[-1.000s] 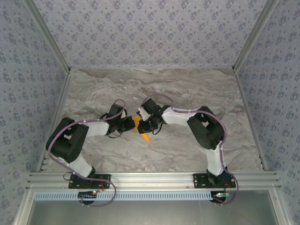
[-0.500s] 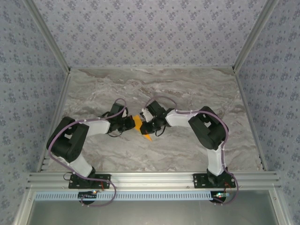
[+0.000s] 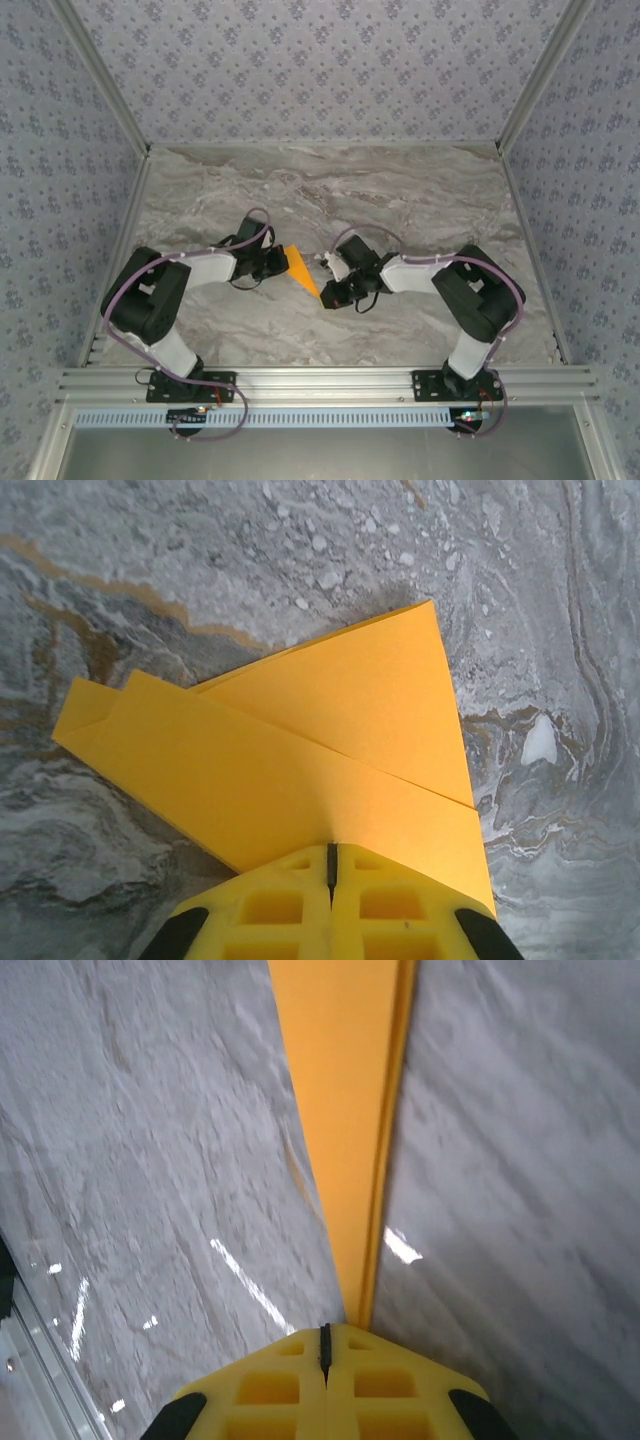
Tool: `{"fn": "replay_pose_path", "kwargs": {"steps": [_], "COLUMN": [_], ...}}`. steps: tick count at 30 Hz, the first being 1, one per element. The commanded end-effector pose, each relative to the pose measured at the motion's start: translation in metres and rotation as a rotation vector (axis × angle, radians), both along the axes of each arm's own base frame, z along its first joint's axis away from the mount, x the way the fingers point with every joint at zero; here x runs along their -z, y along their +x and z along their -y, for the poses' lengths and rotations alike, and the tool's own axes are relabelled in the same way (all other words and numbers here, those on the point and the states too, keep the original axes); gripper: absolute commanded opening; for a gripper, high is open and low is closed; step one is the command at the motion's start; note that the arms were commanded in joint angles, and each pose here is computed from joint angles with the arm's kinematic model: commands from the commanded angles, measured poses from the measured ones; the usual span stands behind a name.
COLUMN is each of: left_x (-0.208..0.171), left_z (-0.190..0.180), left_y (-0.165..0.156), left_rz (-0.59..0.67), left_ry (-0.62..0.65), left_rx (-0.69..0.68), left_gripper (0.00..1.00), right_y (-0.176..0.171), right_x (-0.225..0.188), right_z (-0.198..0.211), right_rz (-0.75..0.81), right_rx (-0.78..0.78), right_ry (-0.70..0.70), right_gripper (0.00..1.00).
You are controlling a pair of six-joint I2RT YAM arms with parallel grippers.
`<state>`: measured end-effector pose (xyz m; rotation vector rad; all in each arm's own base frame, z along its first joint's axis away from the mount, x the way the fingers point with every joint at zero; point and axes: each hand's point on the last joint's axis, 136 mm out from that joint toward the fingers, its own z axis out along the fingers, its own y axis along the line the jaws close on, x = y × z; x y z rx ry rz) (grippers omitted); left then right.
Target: Fold a paper plane with a square sheet of paper (pick it up from the middle)
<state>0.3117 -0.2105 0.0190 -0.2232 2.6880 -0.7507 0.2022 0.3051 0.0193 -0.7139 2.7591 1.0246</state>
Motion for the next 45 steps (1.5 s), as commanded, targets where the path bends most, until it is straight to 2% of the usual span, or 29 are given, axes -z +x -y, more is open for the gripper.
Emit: {"fn": "replay_pose_path", "kwargs": {"steps": [1, 4, 7, 11, 14, 17, 22, 24, 30, 37, 45], "left_x": [0.026, -0.005, -0.040, -0.071, -0.077, -0.076, -0.064, -0.056, -0.035, -0.036, -0.037], "left_z": [-0.028, -0.013, -0.003, 0.002, -0.002, -0.003, 0.009, 0.013, 0.018, 0.015, 0.015], "left_y": [-0.015, -0.005, 0.002, 0.000, -0.007, -0.012, -0.012, -0.009, -0.003, -0.008, -0.011], "left_rz": [-0.085, -0.024, 0.039, 0.087, 0.070, 0.048, 0.019, -0.002, -0.072, -0.090, -0.099], "left_ry": [0.142, 0.098, 0.085, 0.137, 0.236, 0.353, 0.528, 0.577, 0.656, 0.643, 0.614], "left_rx": [-0.025, 0.011, 0.030, 0.007, -0.039, -0.072, -0.079, -0.077, -0.084, -0.122, -0.149], "left_gripper": [0.00, 0.03, 0.19, 0.43, 0.54, 0.67, 0.80, 0.81, 0.78, 0.65, 0.57], "right_y": [-0.027, -0.005, 0.016, 0.042, 0.054, 0.058, 0.062, 0.060, 0.057, 0.059, 0.061], "right_x": [0.013, -0.013, -0.038, -0.056, -0.060, -0.060, -0.053, -0.050, -0.044, -0.042, -0.037], "right_z": [0.037, 0.034, 0.035, 0.046, 0.057, 0.062, 0.081, 0.088, 0.100, 0.101, 0.096], "right_rz": [-0.093, -0.012, 0.076, 0.173, 0.209, 0.229, 0.261, 0.257, 0.241, 0.232, 0.200], "right_rx": [0.017, 0.081, 0.163, 0.287, 0.362, 0.382, 0.457, 0.475, 0.507, 0.512, 0.498], "right_ry": [-0.143, -0.082, -0.040, -0.030, -0.047, -0.041, -0.100, -0.115, -0.144, -0.148, -0.154], "right_gripper": [0.00, 0.00, 0.01, 0.33, 0.52, 0.62, 0.81, 0.86, 0.87, 0.87, 0.84]}}
